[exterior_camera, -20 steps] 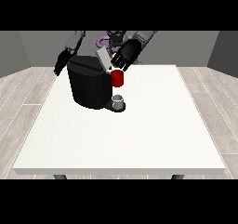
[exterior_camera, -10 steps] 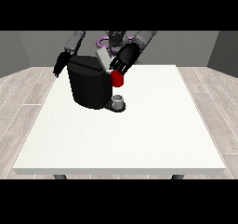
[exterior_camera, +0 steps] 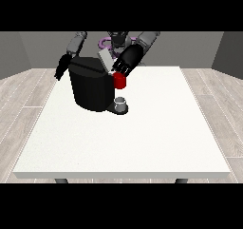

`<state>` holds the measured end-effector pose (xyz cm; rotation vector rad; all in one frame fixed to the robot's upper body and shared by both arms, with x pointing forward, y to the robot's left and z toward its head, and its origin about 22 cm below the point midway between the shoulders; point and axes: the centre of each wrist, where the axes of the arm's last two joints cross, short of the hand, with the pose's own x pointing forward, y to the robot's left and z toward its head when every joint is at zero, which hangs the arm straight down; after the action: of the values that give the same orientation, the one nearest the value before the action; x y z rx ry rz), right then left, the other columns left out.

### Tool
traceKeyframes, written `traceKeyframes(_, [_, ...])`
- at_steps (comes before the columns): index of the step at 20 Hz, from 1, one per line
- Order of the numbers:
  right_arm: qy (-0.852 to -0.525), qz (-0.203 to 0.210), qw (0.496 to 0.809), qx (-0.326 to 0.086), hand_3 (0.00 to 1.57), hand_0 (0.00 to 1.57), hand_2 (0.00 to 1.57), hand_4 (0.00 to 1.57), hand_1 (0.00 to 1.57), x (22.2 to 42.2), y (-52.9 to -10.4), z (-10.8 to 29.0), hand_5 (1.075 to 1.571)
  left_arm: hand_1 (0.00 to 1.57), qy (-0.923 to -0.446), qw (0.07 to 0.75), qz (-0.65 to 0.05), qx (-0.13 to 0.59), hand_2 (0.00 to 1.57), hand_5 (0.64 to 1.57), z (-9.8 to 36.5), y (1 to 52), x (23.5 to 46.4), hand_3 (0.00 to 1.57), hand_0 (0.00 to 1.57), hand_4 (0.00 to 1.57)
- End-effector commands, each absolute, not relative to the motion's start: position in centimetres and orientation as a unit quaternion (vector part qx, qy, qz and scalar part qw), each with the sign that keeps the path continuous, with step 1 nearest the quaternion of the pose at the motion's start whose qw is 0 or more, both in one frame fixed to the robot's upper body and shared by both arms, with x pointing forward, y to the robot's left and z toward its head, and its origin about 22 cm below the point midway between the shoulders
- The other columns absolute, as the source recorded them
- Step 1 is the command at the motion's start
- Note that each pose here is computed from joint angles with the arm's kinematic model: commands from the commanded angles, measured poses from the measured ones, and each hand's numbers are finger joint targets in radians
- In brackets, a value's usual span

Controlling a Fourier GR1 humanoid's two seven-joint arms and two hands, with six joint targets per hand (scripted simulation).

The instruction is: Insert the coffee pod into the coffee machine and close the lid

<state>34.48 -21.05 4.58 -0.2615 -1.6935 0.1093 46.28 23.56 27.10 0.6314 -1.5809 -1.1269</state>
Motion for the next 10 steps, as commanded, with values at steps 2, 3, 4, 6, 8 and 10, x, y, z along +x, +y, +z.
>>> traceKeyframes(2, [-0.753, 0.052, 0.646, -0.114, 0.00, 0.00, 0.00, 0.00, 0.00, 34.2, -21.6, 4.7, 1.571, 1.20, -0.670, 0.506, -0.462, 0.286, 1.22, 1.571, 28.3, 25.4, 46.0, 1.17, 1.20, 0.36])
traceKeyframes(3, [-0.747, 0.049, 0.654, -0.109, 0.00, 0.00, 0.00, 0.00, 0.00, 34.2, -21.4, 4.4, 1.571, 1.20, -0.661, 0.525, -0.463, 0.270, 1.22, 1.571, 27.7, 24.7, 46.2, 1.18, 1.20, 0.36])
traceKeyframes(4, [-0.745, 0.028, 0.656, -0.113, 0.00, 0.00, 0.00, 0.00, 0.00, 35.9, -22.3, 6.6, 1.571, 1.19, -0.676, 0.495, -0.470, 0.279, 1.21, 1.571, 29.7, 24.2, 46.0, 1.17, 1.19, 0.36])
traceKeyframes(6, [-0.755, 0.050, 0.644, -0.112, 0.00, 0.00, 0.00, 0.00, 0.00, 35.3, -20.9, 6.4, 1.571, 1.24, -0.673, 0.501, -0.459, 0.293, 1.26, 1.571, 26.8, 22.3, 46.4, 1.20, 1.24, 0.29])
traceKeyframes(8, [-0.759, 0.050, 0.639, -0.109, 0.00, 0.00, 0.00, 0.00, 0.00, 34.2, -18.5, 5.3, 1.571, 1.23, -0.658, 0.488, -0.476, 0.320, 1.24, 1.571, 27.5, 24.5, 46.2, 1.16, 1.23, 0.00])
traceKeyframes(10, [-0.747, 0.066, 0.653, -0.105, 0.00, 0.00, 0.00, 0.00, 0.00, 34.0, -21.4, 5.4, 1.571, 1.22, -0.641, 0.496, -0.484, 0.329, 1.23, 1.571, 25.5, 25.7, 46.2, 1.10, 1.22, 0.00])
